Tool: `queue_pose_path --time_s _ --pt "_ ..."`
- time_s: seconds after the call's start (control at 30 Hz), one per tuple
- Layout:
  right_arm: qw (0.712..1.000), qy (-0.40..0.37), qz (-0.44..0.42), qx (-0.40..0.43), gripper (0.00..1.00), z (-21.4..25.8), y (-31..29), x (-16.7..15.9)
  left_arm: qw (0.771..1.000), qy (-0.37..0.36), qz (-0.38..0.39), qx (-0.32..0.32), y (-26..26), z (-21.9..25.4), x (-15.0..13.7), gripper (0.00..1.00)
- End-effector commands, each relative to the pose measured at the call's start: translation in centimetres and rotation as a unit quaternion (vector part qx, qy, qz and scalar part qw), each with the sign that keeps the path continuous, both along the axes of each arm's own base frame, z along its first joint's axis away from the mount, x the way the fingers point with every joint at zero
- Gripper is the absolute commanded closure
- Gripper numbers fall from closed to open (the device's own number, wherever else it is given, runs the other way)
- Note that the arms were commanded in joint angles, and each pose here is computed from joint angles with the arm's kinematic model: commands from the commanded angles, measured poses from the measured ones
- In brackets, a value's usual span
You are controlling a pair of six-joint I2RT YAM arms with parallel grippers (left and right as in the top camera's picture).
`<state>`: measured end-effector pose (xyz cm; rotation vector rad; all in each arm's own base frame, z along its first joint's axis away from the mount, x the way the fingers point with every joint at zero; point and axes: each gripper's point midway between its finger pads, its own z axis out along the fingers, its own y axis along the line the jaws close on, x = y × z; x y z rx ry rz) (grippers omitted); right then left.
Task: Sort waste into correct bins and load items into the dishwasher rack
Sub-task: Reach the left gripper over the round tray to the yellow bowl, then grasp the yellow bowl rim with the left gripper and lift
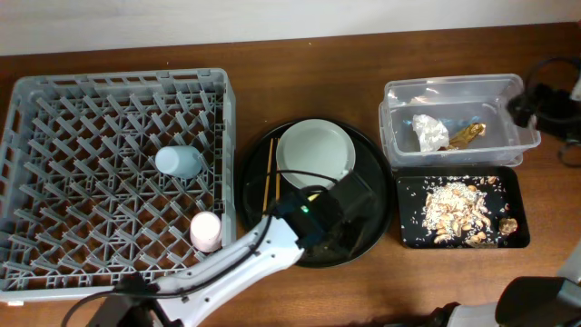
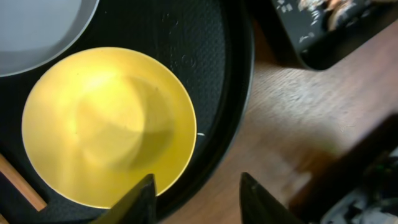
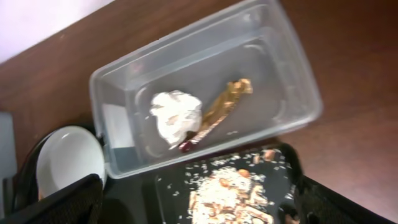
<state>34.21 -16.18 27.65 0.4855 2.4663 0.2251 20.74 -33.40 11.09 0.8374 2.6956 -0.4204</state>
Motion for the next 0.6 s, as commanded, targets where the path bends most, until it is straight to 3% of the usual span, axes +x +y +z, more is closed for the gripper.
queue_pose_path --time_s 0.0,0.17,0.3,0.57 --pt "1.0 0.002 -0.029 0.003 0.02 -0.1 -1.7 -0.8 0.999 -0.006 0.004 0.035 -0.3 -2.5 -0.4 0.6" --pt "0.999 0.003 -0.035 0.002 0.01 -0.1 -2.1 -1.0 0.999 -0.006 -0.013 0.035 -2.5 -5.2 -0.8 0.6" --pt "0.999 0.003 -0.035 0.002 0.01 -0.1 -2.1 -1.0 0.999 -0.007 -0.012 0.035 -3.2 -6.6 -0.4 0.72" --pt "0.999 0.003 -0.035 0.002 0.01 -0.1 -2.1 -1.0 0.996 -0.055 0.011 0.067 -2.3 -7.2 1.6 0.73"
